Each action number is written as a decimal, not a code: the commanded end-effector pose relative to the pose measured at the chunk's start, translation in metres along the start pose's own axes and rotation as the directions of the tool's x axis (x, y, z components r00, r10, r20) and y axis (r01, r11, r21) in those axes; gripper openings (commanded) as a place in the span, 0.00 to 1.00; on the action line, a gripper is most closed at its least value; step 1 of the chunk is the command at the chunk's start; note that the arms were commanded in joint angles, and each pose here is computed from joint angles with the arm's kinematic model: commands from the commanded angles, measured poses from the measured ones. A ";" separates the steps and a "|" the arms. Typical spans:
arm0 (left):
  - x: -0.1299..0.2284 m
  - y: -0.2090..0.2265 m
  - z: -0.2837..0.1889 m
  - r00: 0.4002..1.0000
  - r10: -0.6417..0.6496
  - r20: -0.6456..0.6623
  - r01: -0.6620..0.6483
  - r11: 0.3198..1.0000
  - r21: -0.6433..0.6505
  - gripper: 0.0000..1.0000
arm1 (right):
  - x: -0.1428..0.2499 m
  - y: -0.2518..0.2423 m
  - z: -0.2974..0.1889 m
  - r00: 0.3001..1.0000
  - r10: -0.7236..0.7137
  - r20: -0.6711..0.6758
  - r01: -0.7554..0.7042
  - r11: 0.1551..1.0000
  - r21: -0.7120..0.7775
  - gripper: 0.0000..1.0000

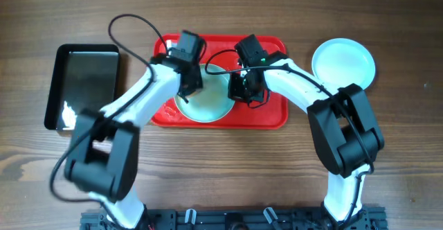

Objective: Clean dirty plates on tray and stack at the side
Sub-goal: 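Scrub the remaining plate with the sponge while the right gripper holds it, then lift the last plate with the right gripper and carry it right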

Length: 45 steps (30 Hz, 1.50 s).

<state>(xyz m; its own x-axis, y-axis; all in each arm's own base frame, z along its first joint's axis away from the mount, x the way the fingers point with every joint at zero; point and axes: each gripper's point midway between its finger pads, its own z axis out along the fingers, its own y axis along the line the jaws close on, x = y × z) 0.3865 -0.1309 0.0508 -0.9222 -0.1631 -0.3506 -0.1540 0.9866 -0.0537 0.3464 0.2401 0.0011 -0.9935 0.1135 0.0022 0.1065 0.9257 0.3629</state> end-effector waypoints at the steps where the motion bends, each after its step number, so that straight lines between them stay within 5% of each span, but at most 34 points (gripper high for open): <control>1: 0.004 -0.050 -0.024 0.994 -0.062 -0.086 0.083 0.961 0.265 0.04 | 0.000 -0.025 0.014 1.000 0.024 -0.002 -0.024 0.996 0.091 0.04; 12: 0.075 -0.075 0.040 0.958 0.013 -0.288 0.045 0.980 0.194 0.04 | 0.000 -0.025 0.013 1.000 0.028 -0.003 -0.027 0.995 0.092 0.04; 17: 0.077 -0.011 0.046 0.954 0.143 -0.265 -0.170 0.982 -0.081 0.04 | 0.000 -0.025 0.013 1.000 0.027 -0.003 -0.027 0.995 0.092 0.04; 23: 0.048 0.041 0.038 0.963 0.205 -0.175 -0.256 0.898 -0.357 0.04 | 0.000 -0.026 0.013 1.000 0.026 -0.003 -0.025 0.995 0.093 0.04; 27: 0.021 0.028 0.045 0.928 0.358 -0.102 -0.371 0.868 -0.329 0.04 | 0.000 -0.026 0.013 1.000 0.025 -0.002 -0.024 0.995 0.096 0.04; 33: -0.048 0.032 0.032 0.911 0.374 0.172 -0.250 0.835 -0.490 0.04 | 0.000 -0.027 0.013 1.000 0.025 -0.005 -0.024 0.995 0.098 0.04; 39: -0.100 0.003 0.006 0.860 0.233 0.454 -0.064 0.931 -0.358 0.04 | -0.003 -0.025 0.013 1.000 0.027 0.006 -0.028 0.995 0.091 0.04; 42: -0.109 -0.016 -0.047 0.854 0.051 0.518 0.014 0.993 -0.120 0.04 | -0.005 -0.025 0.013 1.000 0.028 0.013 -0.029 0.996 0.086 0.04; 45: -0.085 -0.043 -0.088 0.929 -0.021 0.369 -0.068 0.972 0.227 0.04 | -0.009 -0.028 0.009 0.999 0.033 0.026 -0.035 0.995 0.090 0.04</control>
<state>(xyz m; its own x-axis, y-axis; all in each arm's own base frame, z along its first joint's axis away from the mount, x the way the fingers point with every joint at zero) 0.4619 -0.1319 0.1185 -0.6813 -0.0363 -0.7311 -0.1416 0.9865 0.0829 0.3494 0.2372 0.0013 -0.9925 0.1220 -0.0030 0.1127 0.9255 0.3616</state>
